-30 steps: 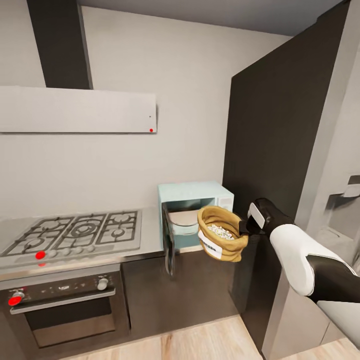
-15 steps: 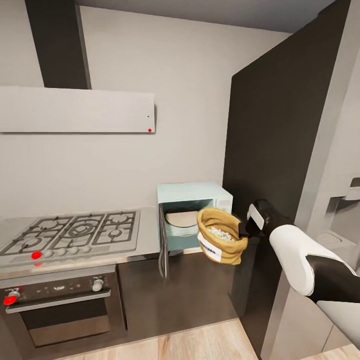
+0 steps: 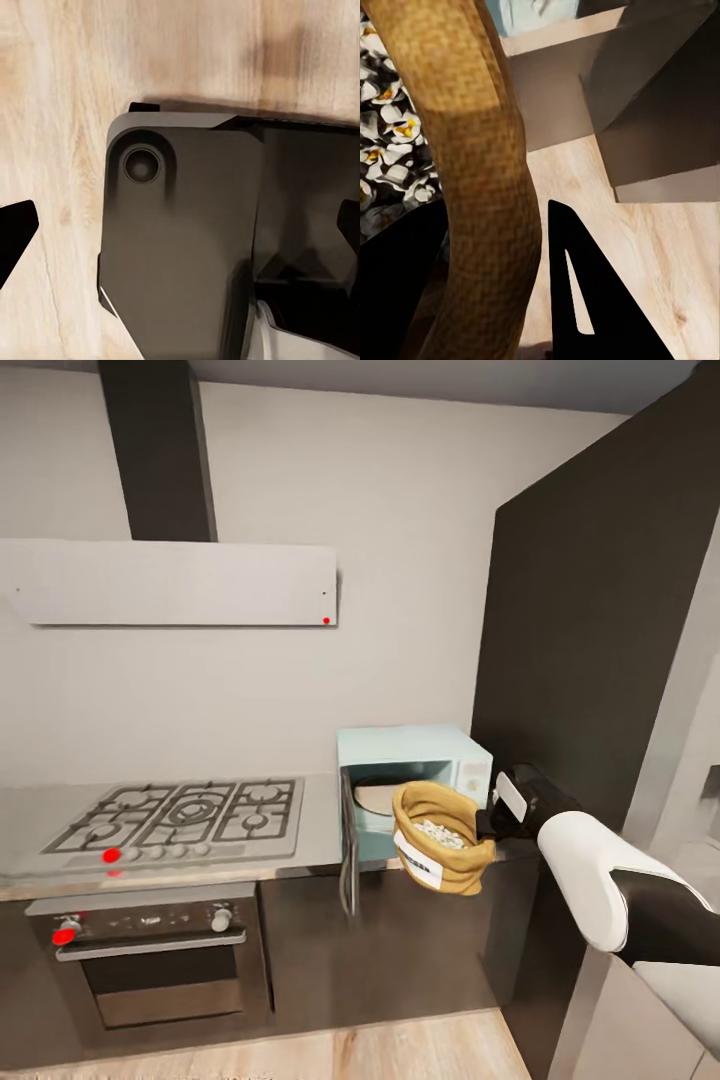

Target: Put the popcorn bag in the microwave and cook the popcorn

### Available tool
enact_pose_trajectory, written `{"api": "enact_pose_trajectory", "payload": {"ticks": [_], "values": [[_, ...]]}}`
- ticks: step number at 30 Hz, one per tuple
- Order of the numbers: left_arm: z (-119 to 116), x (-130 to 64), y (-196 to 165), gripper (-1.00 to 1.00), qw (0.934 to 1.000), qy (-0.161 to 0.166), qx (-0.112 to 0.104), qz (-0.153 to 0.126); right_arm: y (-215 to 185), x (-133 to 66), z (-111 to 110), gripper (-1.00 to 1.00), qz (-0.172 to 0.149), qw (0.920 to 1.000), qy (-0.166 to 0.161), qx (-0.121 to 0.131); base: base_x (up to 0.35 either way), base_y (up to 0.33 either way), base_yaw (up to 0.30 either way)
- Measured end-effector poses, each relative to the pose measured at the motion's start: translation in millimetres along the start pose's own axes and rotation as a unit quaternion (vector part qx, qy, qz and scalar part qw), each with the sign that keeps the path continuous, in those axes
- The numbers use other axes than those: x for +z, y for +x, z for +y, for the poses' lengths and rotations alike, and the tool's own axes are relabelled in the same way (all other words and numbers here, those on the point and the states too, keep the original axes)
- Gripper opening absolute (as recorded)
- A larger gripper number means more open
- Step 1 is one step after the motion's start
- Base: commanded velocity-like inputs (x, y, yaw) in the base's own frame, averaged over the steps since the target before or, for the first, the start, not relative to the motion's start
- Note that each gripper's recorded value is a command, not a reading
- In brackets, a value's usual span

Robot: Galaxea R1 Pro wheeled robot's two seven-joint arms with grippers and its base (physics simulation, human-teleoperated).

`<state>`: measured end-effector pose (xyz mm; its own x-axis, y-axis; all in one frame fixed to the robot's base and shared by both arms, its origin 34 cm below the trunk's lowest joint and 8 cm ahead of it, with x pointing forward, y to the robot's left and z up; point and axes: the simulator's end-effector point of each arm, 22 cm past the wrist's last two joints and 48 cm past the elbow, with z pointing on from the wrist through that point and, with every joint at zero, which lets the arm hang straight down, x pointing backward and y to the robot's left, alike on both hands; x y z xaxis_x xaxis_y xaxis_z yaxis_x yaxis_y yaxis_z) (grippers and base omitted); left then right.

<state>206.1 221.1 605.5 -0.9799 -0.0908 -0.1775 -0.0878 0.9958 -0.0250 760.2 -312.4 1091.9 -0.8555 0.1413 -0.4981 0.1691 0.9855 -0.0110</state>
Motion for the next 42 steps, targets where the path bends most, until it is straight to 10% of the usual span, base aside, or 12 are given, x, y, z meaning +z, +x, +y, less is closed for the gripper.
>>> {"api": "enact_pose_trajectory", "payload": {"ticks": [42], "values": [[-2.9, -0.1, 0.3, 1.0, 1.0, 0.002, -0.001, 0.0, 9.9, 6.9, -11.4, -1.0, 0.015, 0.9999, 0.006, 0.003, 0.055, -0.126, 0.145]]}}
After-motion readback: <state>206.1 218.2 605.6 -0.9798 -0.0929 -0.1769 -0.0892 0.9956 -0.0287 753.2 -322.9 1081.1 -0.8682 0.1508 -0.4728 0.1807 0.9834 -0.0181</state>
